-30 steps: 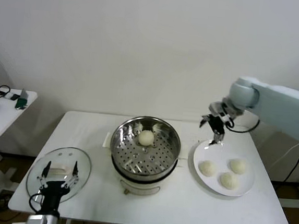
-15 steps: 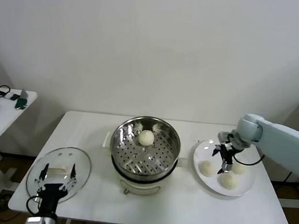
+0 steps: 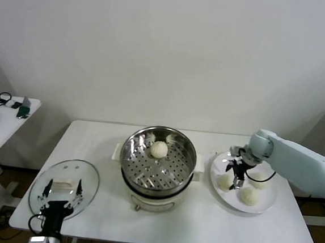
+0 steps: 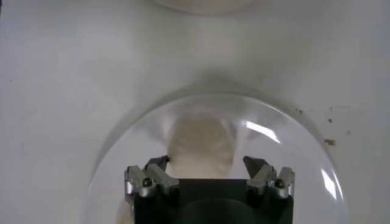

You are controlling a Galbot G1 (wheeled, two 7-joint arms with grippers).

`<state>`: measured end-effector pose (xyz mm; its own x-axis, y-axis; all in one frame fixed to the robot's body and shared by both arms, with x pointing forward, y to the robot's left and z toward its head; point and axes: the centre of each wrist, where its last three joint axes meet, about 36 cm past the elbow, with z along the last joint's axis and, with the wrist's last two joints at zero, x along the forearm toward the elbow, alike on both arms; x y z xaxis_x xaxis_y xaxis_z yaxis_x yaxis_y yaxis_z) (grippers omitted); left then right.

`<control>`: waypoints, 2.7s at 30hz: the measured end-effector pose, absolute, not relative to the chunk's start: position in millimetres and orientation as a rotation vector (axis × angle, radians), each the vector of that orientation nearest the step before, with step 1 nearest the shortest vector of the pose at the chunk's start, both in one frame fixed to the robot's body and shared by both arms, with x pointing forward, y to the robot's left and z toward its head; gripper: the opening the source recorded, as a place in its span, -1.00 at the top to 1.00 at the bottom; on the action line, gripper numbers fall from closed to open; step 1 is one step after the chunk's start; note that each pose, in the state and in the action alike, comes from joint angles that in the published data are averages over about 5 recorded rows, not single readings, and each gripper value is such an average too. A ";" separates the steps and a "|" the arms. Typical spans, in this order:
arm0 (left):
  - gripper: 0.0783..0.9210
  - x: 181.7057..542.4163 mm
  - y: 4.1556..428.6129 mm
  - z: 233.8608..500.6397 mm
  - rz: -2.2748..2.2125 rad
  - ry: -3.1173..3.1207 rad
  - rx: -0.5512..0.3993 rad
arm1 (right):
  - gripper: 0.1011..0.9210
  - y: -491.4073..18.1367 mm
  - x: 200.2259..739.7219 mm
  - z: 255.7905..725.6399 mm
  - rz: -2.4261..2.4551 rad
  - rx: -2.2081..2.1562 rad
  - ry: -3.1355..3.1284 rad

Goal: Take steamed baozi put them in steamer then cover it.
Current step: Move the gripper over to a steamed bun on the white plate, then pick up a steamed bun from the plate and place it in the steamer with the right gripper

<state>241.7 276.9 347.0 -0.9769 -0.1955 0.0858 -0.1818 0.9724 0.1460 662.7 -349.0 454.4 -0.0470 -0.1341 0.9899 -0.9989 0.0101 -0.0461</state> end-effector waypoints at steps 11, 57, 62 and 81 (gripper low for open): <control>-0.77 241.8 277.0 345.7 -0.213 -3.018 0.288 | -0.74 -344.9 667.1 444.2 1.153 1.293 -1.336; -0.77 227.4 261.6 350.3 -0.209 -3.038 0.216 | -0.55 -190.3 694.5 718.7 1.218 1.466 -1.621; -0.77 228.4 260.3 350.3 -0.203 -3.039 0.216 | -0.55 -140.7 685.0 706.0 1.252 1.485 -1.570; -0.77 232.3 263.7 346.3 -0.204 -3.033 0.226 | -0.55 -9.9 652.8 612.8 1.327 1.539 -1.355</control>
<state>232.3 263.7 346.3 -0.9847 -0.1532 0.0831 -0.1407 0.9802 0.1396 652.8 -9.9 612.8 -0.0645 -0.2670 0.9615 -0.9667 -0.2223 -0.1266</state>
